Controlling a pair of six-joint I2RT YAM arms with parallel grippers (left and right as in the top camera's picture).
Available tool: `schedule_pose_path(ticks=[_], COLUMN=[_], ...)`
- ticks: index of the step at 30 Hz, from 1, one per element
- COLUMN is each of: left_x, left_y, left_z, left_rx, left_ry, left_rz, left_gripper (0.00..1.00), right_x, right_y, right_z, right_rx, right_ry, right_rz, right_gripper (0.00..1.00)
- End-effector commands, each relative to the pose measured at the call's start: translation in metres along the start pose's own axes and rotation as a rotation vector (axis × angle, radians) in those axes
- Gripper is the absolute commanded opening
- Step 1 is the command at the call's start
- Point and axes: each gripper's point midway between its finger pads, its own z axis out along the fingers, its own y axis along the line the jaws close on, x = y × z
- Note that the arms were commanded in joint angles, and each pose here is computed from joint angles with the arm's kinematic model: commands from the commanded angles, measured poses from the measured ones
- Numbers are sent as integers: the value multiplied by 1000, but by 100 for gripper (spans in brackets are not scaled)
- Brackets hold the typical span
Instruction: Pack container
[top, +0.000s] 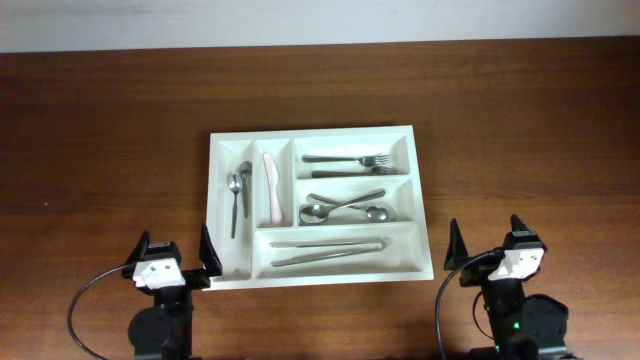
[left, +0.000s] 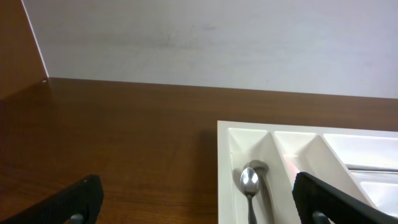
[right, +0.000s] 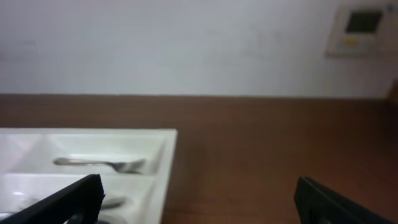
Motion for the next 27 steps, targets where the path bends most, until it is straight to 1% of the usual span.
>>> schedule_pose_path(ticks=[1, 8, 27], left_x=[0, 0, 0], left_y=[-1, -1, -1], left_z=[0, 0, 0], left_rx=[6, 6, 6], left_ry=[-4, -4, -4], left_rz=[22, 22, 22], left_gripper=[99, 99, 99], right_x=[15, 45, 45], right_y=[-10, -10, -10], right_z=[3, 9, 9], right_rx=[51, 45, 49], right_ry=[23, 86, 81], right_rz=[27, 27, 26], right_gripper=[99, 99, 99])
